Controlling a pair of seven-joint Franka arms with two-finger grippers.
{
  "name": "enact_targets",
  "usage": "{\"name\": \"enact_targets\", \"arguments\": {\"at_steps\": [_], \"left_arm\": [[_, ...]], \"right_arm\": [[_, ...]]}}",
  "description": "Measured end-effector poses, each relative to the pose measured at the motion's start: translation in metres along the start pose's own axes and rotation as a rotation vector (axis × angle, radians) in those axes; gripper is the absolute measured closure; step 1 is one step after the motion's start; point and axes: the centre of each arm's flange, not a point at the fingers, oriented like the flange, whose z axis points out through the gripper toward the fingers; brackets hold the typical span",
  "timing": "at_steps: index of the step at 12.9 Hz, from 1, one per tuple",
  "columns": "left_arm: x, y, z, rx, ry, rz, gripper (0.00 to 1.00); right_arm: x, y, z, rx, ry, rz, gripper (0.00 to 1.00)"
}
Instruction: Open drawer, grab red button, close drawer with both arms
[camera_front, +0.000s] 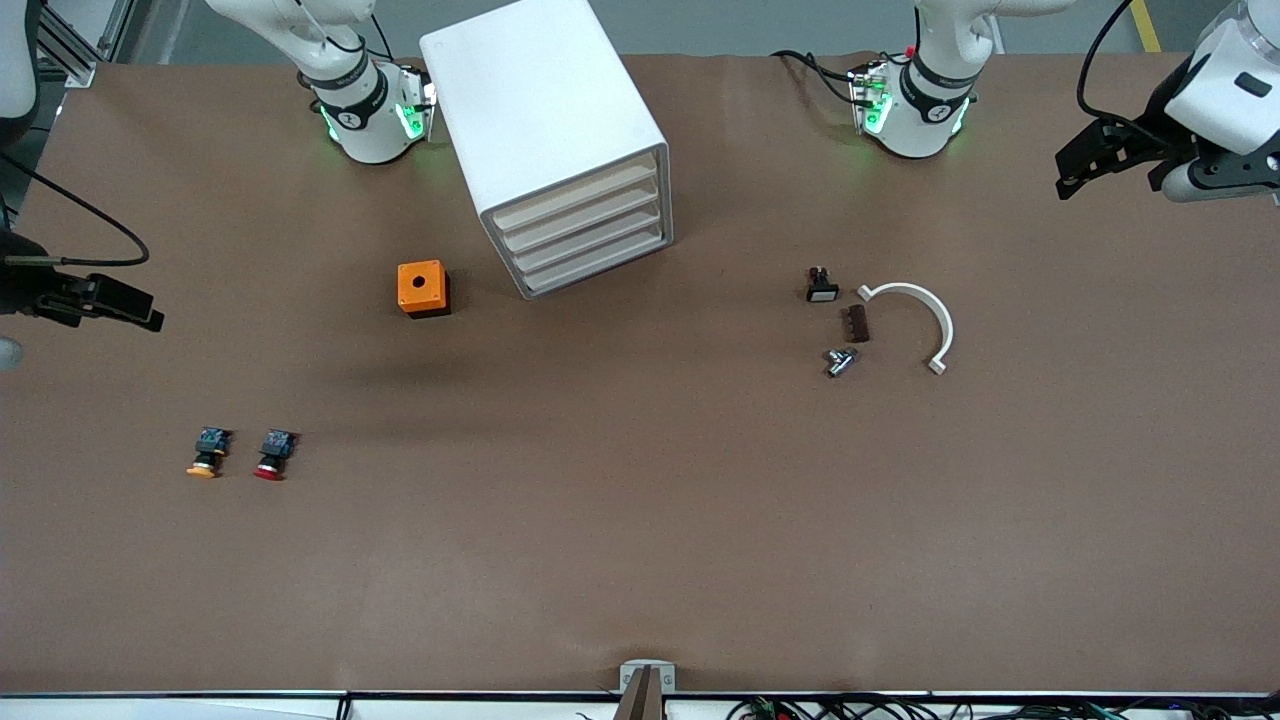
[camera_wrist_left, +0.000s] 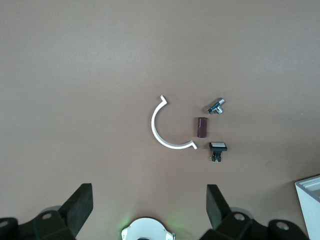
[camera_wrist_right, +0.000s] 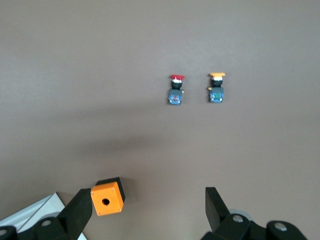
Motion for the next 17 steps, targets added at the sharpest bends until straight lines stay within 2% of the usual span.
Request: {"name": "enact_targets", "arguments": {"at_steps": [6, 9, 13, 17], "left_arm": [[-0.006, -0.003, 0.002, -0.003, 0.019, -0.003, 0.00], [0.000, -0.003, -0.001, -0.007, 0.034, -0.006, 0.00], [0.010, -0.002, -0.001, -0.008, 0.035, -0.006, 0.00], [0.011, -0.002, -0.003, -0.009, 0.040, -0.006, 0.00]], "right_arm": [[-0.025, -0.008, -0.030, 0.013, 0.007, -0.016, 0.00], [-0.031, -0.032, -0.032, 0.010, -0.004, -0.054, 0.00], [-0.036, -0.028, -0.037, 0.010, -0.016, -0.049, 0.00], [-0.047, -0.026, -0.051, -0.014, 0.002, -0.054, 0.00]]}}
